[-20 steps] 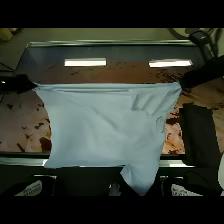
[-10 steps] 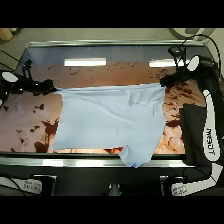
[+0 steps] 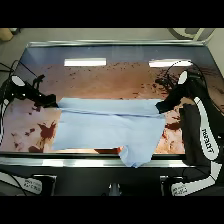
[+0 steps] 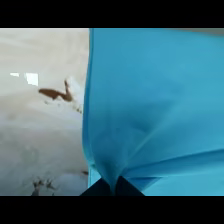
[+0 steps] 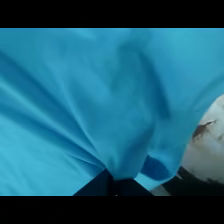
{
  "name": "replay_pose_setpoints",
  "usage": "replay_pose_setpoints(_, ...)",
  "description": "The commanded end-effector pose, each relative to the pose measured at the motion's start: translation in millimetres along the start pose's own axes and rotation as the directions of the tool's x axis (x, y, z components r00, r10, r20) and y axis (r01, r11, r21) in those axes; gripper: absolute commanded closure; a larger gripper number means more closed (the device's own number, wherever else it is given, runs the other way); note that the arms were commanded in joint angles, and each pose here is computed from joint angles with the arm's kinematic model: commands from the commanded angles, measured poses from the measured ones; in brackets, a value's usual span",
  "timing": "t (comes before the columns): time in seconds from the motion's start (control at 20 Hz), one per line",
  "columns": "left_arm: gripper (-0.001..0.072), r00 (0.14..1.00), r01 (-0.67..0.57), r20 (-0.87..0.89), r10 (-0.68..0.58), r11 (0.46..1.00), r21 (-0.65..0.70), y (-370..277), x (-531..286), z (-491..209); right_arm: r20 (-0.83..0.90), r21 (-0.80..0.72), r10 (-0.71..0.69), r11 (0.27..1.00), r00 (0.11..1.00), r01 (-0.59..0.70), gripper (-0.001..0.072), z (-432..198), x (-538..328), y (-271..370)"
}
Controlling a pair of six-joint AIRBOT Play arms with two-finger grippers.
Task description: Fold the shirts.
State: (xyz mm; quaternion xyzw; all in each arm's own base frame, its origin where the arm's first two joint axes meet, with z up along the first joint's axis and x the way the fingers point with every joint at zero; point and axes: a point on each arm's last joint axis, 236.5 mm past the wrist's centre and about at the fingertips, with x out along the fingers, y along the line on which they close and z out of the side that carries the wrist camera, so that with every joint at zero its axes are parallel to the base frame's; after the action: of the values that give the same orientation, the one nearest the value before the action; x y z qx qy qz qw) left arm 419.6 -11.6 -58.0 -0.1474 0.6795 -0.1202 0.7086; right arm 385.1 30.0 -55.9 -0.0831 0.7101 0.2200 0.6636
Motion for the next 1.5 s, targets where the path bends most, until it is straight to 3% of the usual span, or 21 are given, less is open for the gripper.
replay_pose_setpoints(0.0,0.0686,0.987,0.003,-0.162,-0.009,0.999,-0.040,1.4,10.7,-41.6,-0.020,0.042,0.050,0.998,0.999,-0.049,0.0691,-9.4,22.5,10.0)
replay_pose_setpoints(0.1,0.0684,0.984,0.010,-0.178,-0.019,0.999,-0.053,0.3,17.0,-47.8,0.005,0.058,0.036,0.998,0.999,-0.036,0.0691,-3.4,22.8,6.8)
replay_pose_setpoints(0.15,0.0603,0.984,0.031,-0.172,-0.041,0.998,-0.059,-4.2,19.4,-46.9,0.019,0.073,0.030,0.997,0.999,-0.031,0.0678,-0.1,22.7,5.2)
replay_pose_setpoints(0.2,0.0296,0.984,0.052,-0.164,-0.063,0.996,-0.066,-9.4,19.1,-45.1,0.037,0.076,0.021,0.997,0.999,-0.024,0.0546,4.1,22.3,3.3)
replay_pose_setpoints(0.25,0.0151,0.983,0.058,-0.167,-0.069,0.996,-0.069,-10.9,15.9,-45.5,0.041,0.077,0.034,0.996,0.999,-0.037,0.0394,4.8,17.6,5.5)
replay_pose_setpoints(0.3,0.0154,0.982,0.058,-0.178,-0.070,0.996,-0.071,-10.7,8.8,-47.2,0.034,0.055,0.040,0.998,0.999,-0.041,0.0281,1.7,6.4,4.6)
replay_pose_setpoints(0.4,0.0167,0.981,0.064,-0.179,-0.078,0.995,-0.080,-8.6,-14.3,-49.9,-0.013,-0.007,0.042,0.999,0.999,-0.042,0.0172,-20.3,-22.1,-1.0)
replay_pose_setpoints(0.6,0.0168,0.984,-0.005,-0.177,-0.019,0.991,-0.130,6.6,-41.1,-93.9,-0.046,0.105,0.041,0.994,0.998,-0.036,0.0231,-83.4,-46.0,-13.9)
replay_pose_setpoints(0.9,0.0169,0.979,-0.016,-0.203,-0.012,0.990,-0.139,11.8,24.6,-221.8,-0.061,0.088,0.107,0.991,0.992,-0.102,0.0234,-158.1,30.7,39.2)
replay_pose_setpoints(1.0,0.0169,0.981,-0.013,-0.195,-0.016,0.989,-0.145,12.6,28.0,-230.3,-0.088,0.081,0.136,0.988,0.987,-0.129,0.0262,-167.2,35.0,46.9)
replay_pose_setpoints(1.05,0.0169,0.981,-0.013,-0.193,-0.014,0.990,-0.139,13.5,29.7,-230.7,-0.087,0.077,0.143,0.988,0.986,-0.136,0.0324,-166.9,34.7,48.7)
replay_pose_setpoints(1.25,0.0169,0.977,-0.084,-0.202,0.061,0.991,-0.106,32.0,30.5,-232.6,-0.076,0.079,0.159,0.985,0.984,-0.153,0.0325,-164.3,34.4,52.4)
replay_pose_setpoints(1.45,0.0187,0.987,-0.004,-0.159,-0.025,0.984,-0.176,14.4,45.7,-231.3,-0.057,0.077,0.142,0.987,0.988,-0.138,0.0325,-159.9,35.5,48.5)
